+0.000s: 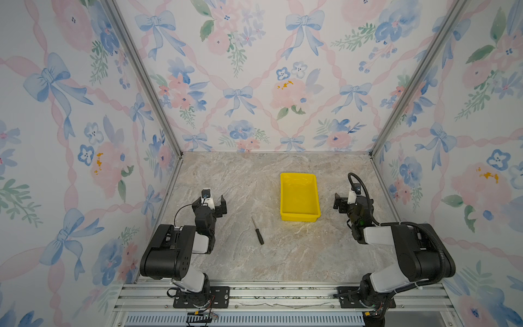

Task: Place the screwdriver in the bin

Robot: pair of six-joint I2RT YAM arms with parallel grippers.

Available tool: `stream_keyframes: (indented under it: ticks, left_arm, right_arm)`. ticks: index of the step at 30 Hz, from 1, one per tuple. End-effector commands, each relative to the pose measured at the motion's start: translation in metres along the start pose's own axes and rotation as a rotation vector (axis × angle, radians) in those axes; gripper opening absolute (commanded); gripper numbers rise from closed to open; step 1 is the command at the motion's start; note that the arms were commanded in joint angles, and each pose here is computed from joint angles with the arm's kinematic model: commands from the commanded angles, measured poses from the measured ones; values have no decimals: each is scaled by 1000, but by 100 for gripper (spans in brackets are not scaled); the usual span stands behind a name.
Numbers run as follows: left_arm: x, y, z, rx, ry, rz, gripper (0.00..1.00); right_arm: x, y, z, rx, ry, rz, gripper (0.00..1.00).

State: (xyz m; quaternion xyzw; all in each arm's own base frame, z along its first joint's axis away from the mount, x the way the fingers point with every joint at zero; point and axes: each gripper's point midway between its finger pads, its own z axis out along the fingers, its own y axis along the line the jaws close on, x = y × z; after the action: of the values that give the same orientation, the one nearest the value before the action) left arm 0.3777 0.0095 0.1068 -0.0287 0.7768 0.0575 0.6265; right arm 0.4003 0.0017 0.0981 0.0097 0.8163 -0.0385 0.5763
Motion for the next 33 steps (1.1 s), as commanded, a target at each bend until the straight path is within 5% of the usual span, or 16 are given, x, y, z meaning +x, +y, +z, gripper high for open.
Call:
stream_keyframes:
  ticks: [1, 33]
  left_arm:
    - [1, -1, -1, 10, -6, 14, 98]
    - [-22, 8, -25, -22, -37, -29, 98]
  right_arm:
    - [1, -2, 0, 12, -8, 9, 97]
    - [-20, -7, -42, 48, -34, 20, 97]
